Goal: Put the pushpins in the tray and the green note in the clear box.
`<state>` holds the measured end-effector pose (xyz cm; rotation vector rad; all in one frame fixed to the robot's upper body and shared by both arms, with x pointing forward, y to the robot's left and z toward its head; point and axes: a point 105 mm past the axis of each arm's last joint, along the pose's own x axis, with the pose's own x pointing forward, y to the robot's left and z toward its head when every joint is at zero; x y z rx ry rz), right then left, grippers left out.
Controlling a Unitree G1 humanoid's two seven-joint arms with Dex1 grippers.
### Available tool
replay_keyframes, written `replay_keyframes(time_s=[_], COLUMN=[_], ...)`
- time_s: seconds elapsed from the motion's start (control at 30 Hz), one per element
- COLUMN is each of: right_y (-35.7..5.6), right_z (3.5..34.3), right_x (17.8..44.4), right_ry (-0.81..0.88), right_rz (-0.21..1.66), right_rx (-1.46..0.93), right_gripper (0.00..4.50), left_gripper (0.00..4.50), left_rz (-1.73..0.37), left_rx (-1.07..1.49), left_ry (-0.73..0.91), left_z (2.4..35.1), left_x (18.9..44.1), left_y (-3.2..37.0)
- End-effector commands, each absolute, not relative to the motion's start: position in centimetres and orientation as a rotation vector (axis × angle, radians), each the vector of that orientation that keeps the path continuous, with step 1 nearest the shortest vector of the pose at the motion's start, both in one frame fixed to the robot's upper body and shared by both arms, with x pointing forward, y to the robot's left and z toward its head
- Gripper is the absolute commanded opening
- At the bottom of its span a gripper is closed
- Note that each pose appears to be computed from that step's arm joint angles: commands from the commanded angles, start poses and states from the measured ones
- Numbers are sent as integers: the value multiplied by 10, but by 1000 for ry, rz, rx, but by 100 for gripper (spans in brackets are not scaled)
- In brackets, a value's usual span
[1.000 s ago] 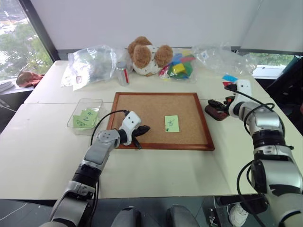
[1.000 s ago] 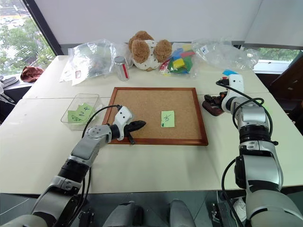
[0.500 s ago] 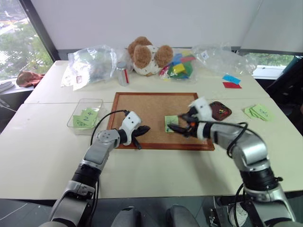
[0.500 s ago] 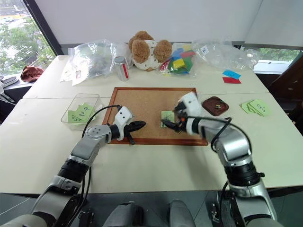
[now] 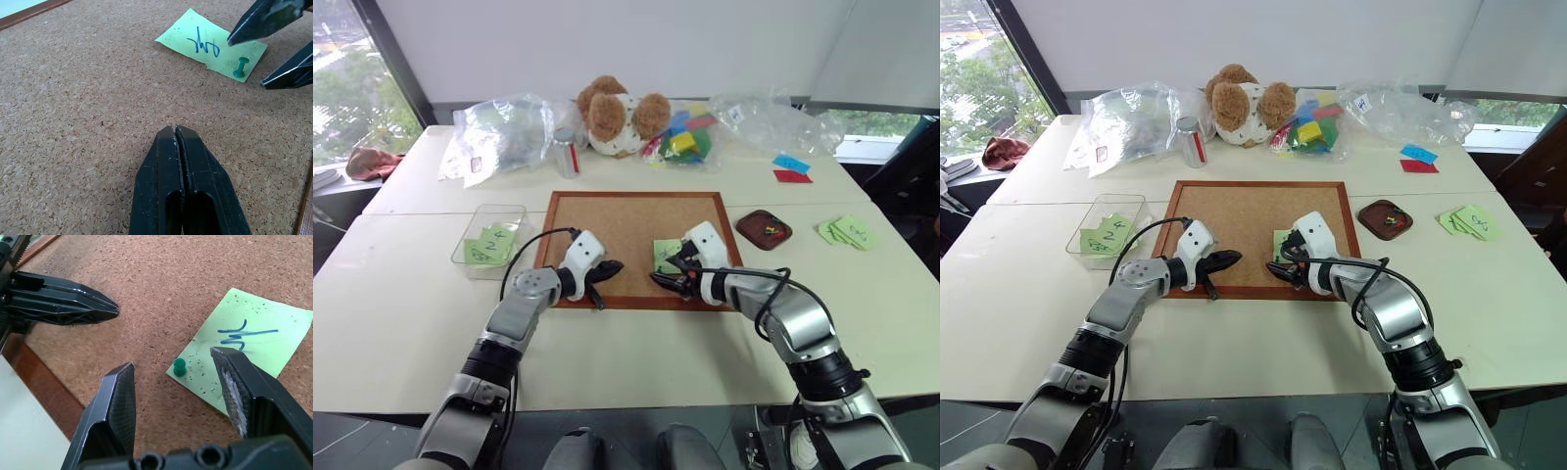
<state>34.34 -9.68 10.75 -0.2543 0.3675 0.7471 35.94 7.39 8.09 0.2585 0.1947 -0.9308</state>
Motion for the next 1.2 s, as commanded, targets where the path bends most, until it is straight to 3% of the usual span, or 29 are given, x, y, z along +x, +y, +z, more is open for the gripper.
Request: replay_keyframes(time_s=[0.03, 0.2, 0.23, 0.43, 0.67, 0.93, 1.03, 1.2], right_y=[-90, -87, -87, -88, -93, -93, -95, -98], right_z=[118, 119, 119, 138, 193, 205, 205, 204], right_x=[347, 349, 349, 347, 342, 330, 325, 316], right_ry=[316, 313, 313, 265, 152, 134, 138, 151], right_rz=[770, 778, 778, 778, 767, 797, 810, 842], right_rx=[-251, -248, -250, -258, -276, -333, -368, -422], right_gripper=[268, 33, 7, 7, 7, 7, 0, 0], left_gripper=[0, 0, 0, 0, 0, 0, 79, 314], left_rz=[-927, -926, -926, -927, -942, -940, -935, -971], left_rx=[263, 263, 263, 264, 270, 205, 117, -102], left_ry=[344, 345, 346, 354, 375, 359, 321, 240], left_z=[44, 44, 44, 42, 37, 48, 71, 128], left_x=[349, 348, 348, 347, 344, 348, 356, 363], left_y=[83, 83, 83, 84, 82, 81, 84, 81])
